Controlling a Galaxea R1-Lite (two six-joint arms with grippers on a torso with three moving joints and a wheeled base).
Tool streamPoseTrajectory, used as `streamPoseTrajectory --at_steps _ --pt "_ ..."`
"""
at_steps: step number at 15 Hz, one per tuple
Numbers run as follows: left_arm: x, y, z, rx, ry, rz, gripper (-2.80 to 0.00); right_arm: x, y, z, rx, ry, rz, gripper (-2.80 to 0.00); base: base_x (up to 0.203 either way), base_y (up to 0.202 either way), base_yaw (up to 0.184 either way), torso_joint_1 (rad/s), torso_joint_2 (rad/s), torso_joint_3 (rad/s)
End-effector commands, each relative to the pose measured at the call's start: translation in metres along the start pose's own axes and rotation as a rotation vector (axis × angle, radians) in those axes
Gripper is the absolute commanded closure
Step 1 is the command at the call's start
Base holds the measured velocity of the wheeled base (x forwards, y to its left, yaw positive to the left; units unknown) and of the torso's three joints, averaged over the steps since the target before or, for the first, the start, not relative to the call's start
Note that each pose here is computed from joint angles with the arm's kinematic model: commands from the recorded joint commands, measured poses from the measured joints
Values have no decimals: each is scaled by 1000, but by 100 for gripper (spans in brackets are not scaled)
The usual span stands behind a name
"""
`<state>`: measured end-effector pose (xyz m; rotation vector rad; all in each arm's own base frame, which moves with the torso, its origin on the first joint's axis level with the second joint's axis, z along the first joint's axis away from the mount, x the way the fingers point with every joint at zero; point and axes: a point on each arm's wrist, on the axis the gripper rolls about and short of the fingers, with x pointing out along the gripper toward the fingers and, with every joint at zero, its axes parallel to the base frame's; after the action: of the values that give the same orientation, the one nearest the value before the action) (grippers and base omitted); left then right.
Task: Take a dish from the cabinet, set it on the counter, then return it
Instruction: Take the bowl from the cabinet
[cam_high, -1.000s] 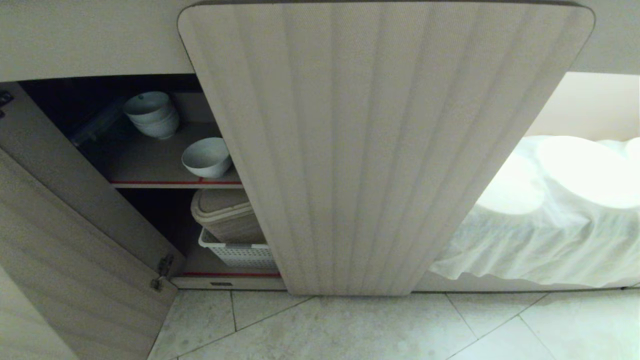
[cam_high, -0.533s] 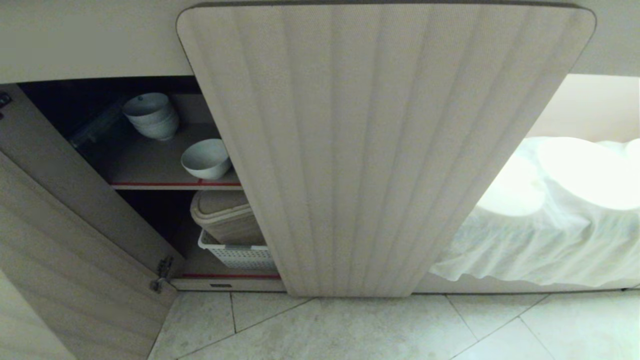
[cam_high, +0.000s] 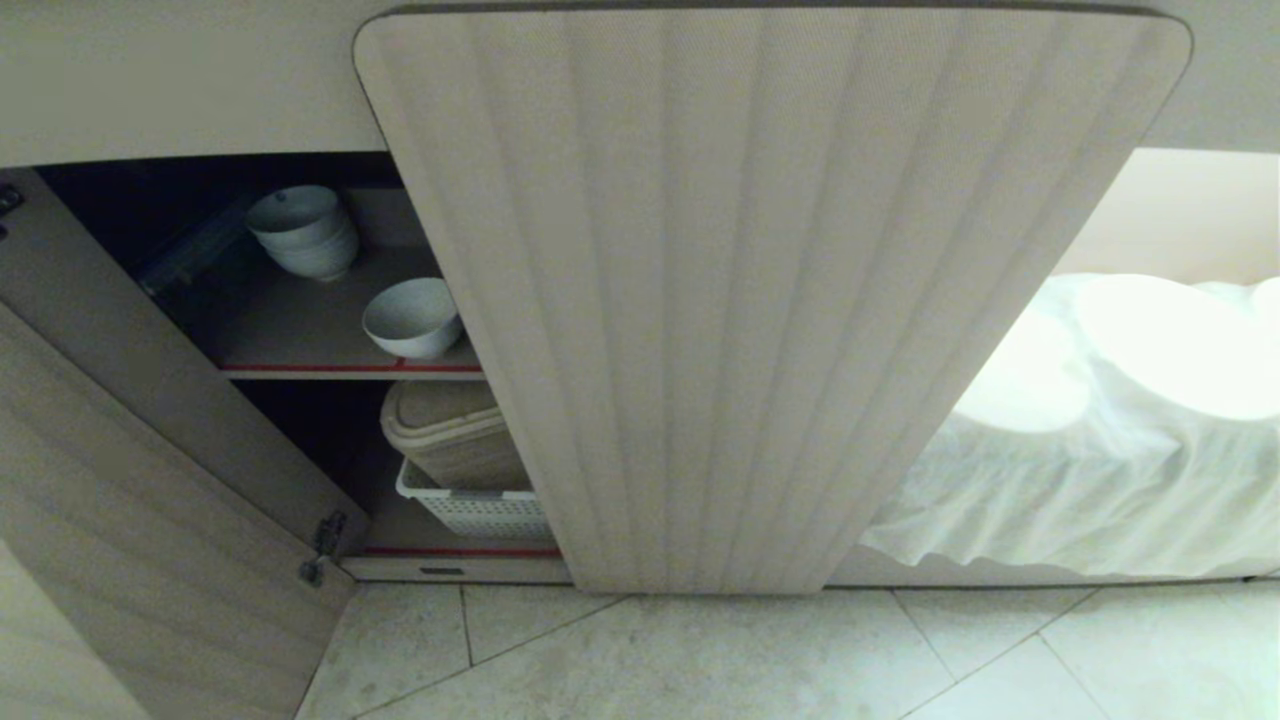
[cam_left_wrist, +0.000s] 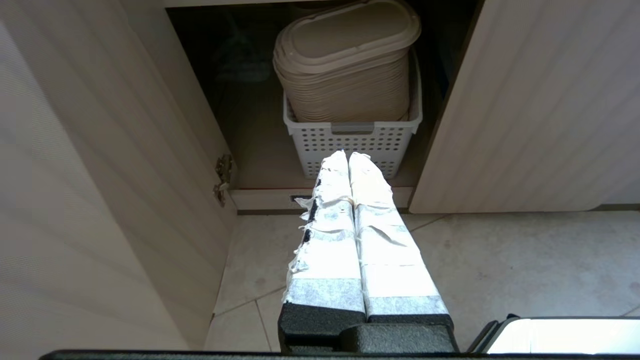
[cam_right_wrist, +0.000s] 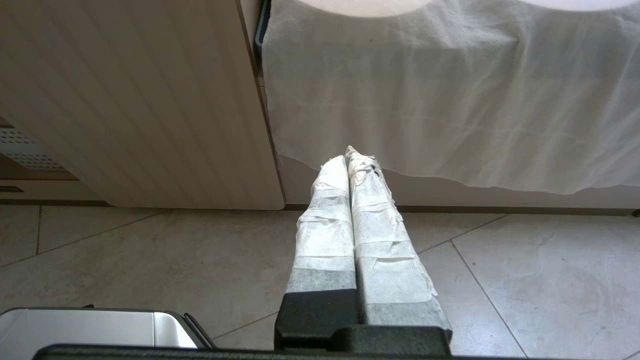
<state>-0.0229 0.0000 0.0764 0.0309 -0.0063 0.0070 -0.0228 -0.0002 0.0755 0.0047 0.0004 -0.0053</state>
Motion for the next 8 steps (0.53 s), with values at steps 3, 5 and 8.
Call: streamPoseTrajectory --at_steps 3,5,8 --pt "0 0 0 2 2 5 0 0 0 0 0 -1 0 0 0 0 0 0 0 0" --pt "-3 0 3 6 25 2 0 0 0 0 0 0 0 0 0 0 0 0 0 0" --pt "-4 0 16 1 97 -10 0 0 0 0 0 -1 -1 0 0 0 0 0 0 0"
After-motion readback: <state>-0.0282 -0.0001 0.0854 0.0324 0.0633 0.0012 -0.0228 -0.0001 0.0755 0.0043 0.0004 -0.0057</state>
